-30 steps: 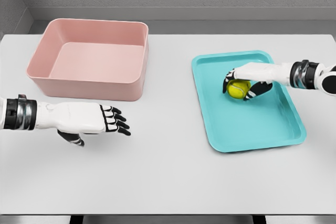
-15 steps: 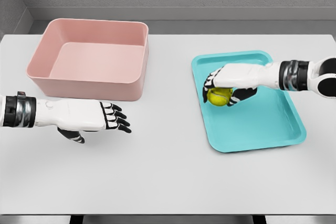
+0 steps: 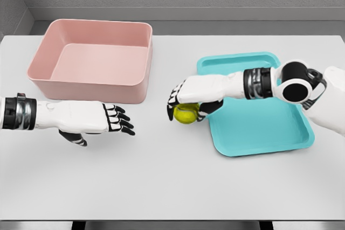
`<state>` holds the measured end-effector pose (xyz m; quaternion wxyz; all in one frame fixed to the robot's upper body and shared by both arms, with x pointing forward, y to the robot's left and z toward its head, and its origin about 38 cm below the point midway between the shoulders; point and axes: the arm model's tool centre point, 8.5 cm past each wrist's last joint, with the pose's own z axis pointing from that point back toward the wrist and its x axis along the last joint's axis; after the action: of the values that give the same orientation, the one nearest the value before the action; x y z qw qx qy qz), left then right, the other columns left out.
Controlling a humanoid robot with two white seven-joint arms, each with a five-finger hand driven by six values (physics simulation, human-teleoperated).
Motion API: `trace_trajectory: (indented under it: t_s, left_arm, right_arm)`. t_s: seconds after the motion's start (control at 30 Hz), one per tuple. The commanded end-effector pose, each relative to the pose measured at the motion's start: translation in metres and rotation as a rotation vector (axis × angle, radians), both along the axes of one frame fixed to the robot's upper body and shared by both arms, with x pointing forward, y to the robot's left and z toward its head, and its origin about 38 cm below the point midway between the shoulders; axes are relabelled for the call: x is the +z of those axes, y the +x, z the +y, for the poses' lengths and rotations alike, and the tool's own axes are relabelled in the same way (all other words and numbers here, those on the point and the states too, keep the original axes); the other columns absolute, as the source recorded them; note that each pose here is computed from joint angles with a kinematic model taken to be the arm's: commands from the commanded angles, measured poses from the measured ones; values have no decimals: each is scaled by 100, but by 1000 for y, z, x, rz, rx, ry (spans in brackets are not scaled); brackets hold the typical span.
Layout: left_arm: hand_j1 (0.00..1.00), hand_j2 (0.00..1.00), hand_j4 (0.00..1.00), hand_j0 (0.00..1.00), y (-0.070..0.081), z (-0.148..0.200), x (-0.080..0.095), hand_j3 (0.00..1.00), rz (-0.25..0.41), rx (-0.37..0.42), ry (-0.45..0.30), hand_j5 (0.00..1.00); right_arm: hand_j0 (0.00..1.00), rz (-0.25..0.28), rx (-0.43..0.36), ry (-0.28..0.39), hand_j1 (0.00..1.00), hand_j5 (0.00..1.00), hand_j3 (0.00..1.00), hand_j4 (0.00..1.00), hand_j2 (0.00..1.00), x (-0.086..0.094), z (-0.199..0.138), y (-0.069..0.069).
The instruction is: Put the tennis from the blue tray into the pink basket with both arms
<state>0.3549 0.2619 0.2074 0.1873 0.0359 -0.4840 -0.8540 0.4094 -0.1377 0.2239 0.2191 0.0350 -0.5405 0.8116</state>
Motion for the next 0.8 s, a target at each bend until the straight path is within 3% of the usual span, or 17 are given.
trace_trajectory:
  t_s: [0.0,0.17,0.37,0.6,0.63,0.67,0.7,0.77]
  left_arm:
    - [100,100,100,100,0,1,1,100,4,5,-6,100]
    - [100,100,100,100,0,0,1,100,3,3,-8,100]
    - [100,100,100,100,0,0,0,100,6,4,-6,100]
    - [100,100,100,100,0,1,0,100,7,5,-5,100]
    - [100,100,100,100,0,1,0,100,7,5,-5,100]
    - [100,100,100,100,0,1,0,100,7,5,-5,100]
    - [100,100,100,100,0,1,0,100,5,6,-4,100]
    - [100,100,100,100,0,2,0,100,5,6,-1,100]
  right_arm:
    - [54,24,32,14,54,54,54,54,54,-5,19,-5]
    - [54,69,63,-9,54,54,54,54,54,-21,57,-10]
    - [54,111,52,-45,54,54,54,54,54,-44,60,-10]
    - [54,112,51,-47,54,54,54,54,54,-44,61,-10]
    - [58,108,50,-47,58,58,58,58,58,-42,60,-9]
    - [83,103,48,-48,83,83,83,83,83,-40,60,-8]
    - [100,96,49,-42,100,100,100,100,100,-36,60,-7]
    - [100,84,57,-29,100,100,100,100,100,-31,59,-6]
